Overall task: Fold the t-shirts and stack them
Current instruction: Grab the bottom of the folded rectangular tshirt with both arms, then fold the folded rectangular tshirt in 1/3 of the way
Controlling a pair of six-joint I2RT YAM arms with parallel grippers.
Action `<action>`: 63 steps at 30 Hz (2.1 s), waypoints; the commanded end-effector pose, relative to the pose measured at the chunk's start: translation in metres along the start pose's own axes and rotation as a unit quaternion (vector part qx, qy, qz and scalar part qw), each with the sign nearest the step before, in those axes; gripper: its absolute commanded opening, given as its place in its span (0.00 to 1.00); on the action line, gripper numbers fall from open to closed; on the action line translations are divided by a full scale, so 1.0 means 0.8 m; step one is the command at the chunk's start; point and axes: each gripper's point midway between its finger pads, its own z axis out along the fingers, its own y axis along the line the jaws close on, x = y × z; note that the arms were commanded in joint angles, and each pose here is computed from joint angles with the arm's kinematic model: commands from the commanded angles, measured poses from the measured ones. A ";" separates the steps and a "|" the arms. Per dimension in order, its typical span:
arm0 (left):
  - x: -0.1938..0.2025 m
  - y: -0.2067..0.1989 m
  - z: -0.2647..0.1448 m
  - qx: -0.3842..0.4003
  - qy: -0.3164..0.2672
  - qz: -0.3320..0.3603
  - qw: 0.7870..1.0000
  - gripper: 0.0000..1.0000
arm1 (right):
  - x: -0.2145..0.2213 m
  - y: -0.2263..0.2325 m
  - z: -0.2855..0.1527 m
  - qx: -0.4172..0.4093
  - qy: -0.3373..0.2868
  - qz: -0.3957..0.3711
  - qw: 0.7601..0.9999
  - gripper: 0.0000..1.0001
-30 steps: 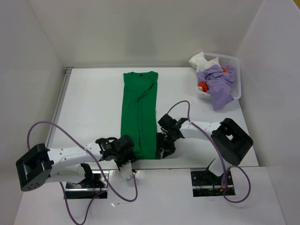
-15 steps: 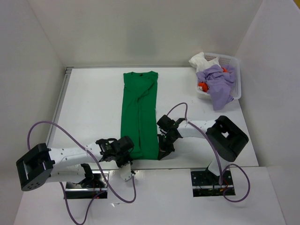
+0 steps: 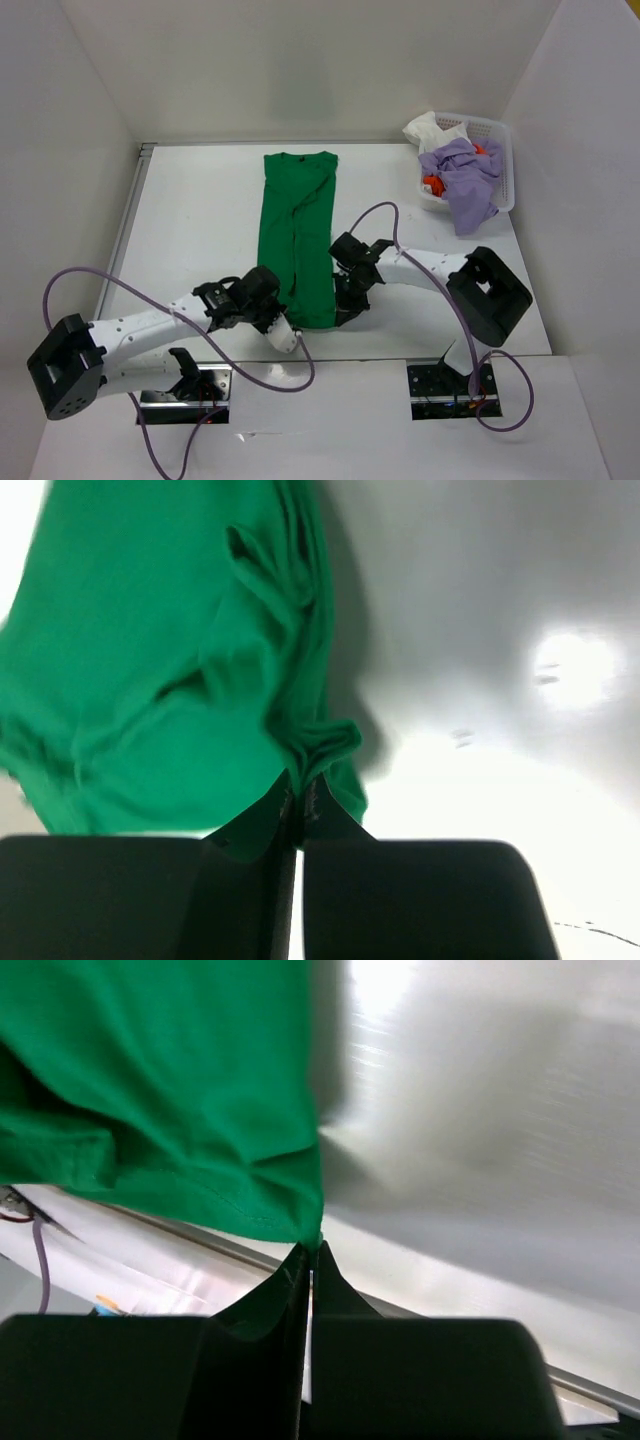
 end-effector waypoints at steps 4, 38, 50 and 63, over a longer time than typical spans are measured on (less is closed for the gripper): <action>0.034 0.075 -0.041 -0.099 0.010 -0.135 0.986 0.00 | -0.055 0.036 -0.065 -0.037 -0.062 -0.029 0.997 0.00; 0.239 0.254 0.004 -0.250 0.063 -0.321 0.911 0.00 | -0.344 0.032 -0.092 -0.064 -0.121 -0.031 0.990 0.00; 0.264 0.237 0.024 -0.262 0.093 -0.348 0.895 0.51 | -0.397 0.012 -0.094 -0.051 -0.154 -0.010 0.987 0.49; 0.294 0.252 -0.041 -0.319 0.167 -0.386 0.849 0.53 | -0.322 0.028 -0.101 -0.061 -0.162 -0.037 0.984 0.40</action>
